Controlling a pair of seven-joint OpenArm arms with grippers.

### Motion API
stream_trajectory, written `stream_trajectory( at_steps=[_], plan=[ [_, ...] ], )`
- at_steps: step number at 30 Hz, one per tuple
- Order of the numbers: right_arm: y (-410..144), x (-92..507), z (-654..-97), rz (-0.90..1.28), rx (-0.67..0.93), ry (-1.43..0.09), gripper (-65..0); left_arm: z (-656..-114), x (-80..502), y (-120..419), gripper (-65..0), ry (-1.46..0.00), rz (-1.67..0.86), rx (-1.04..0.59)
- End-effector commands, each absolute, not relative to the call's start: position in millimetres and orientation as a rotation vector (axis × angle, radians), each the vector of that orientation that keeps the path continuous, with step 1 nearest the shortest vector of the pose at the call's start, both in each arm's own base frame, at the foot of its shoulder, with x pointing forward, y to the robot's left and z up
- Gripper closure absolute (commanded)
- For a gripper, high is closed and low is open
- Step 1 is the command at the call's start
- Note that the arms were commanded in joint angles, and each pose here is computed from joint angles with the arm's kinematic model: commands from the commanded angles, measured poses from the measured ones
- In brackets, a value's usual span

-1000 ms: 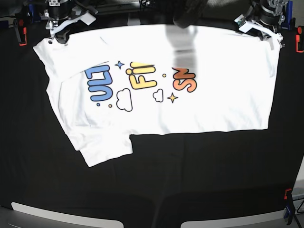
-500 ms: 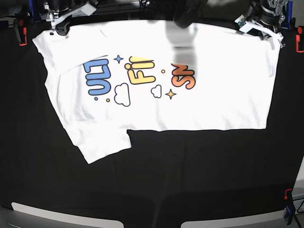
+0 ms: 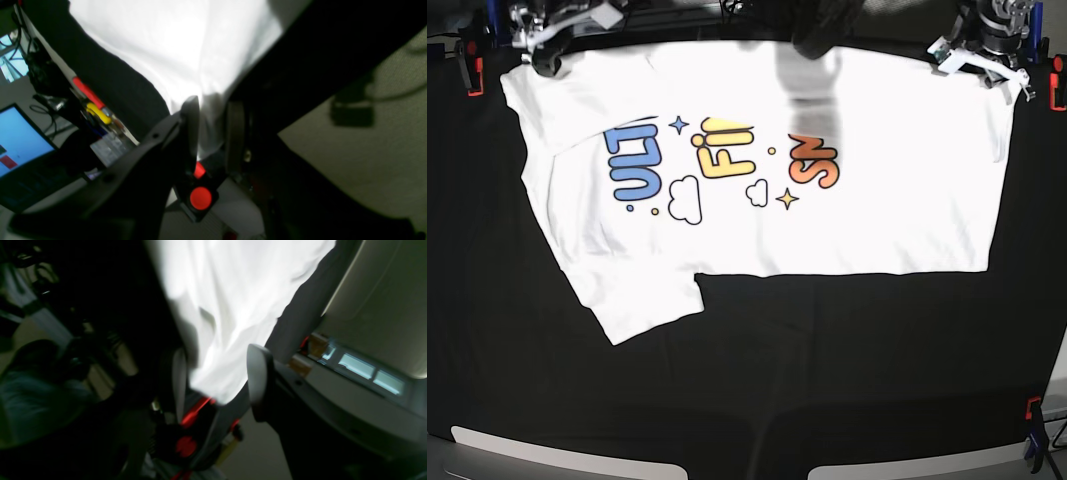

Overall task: Layout the t-shirt on the table in an organized manner, then fold the t-shirt properly
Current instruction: 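Hold the shirt edge with both grippers, stretching it flat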

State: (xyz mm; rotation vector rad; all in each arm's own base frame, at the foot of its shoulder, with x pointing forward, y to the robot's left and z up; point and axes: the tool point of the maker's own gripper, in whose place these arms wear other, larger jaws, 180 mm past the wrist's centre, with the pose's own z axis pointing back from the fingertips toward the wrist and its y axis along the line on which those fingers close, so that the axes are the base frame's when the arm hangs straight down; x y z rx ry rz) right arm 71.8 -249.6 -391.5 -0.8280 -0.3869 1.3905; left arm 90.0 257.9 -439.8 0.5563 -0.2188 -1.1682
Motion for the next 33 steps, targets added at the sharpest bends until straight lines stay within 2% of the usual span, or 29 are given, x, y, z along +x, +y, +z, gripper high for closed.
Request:
stream_trajectory(
  at_steps=[1, 7, 13, 23, 33],
  plan=[
    [-248.2, 68.9, -384.4, 1.383, -0.831, -0.409, -28.6, -442.5, 75.7, 261.5, -13.6, -0.171, -1.169, 0.532],
    [-240.5, 46.6, -376.1, 1.359, -0.782, -0.392, -28.6, -437.4, 55.1, 269.4, -13.6, -0.084, -1.154, 0.553],
    [-223.9, 57.7, -359.5, 1.322, -0.766, -0.472, -28.6, -420.8, 47.5, 276.9, -13.6, -0.028, -1.09, 0.61],
    [-205.9, 86.7, -338.6, 1.26, -0.763, -0.596, -28.6, -388.7, 77.9, 279.6, -13.6, -0.13, -1.063, 0.73],
    [-202.6, 129.6, -329.1, 1.161, -0.774, -0.695, -28.6, -348.6, 122.8, 264.3, -13.6, -0.331, -1.044, 0.81]
  ],
)
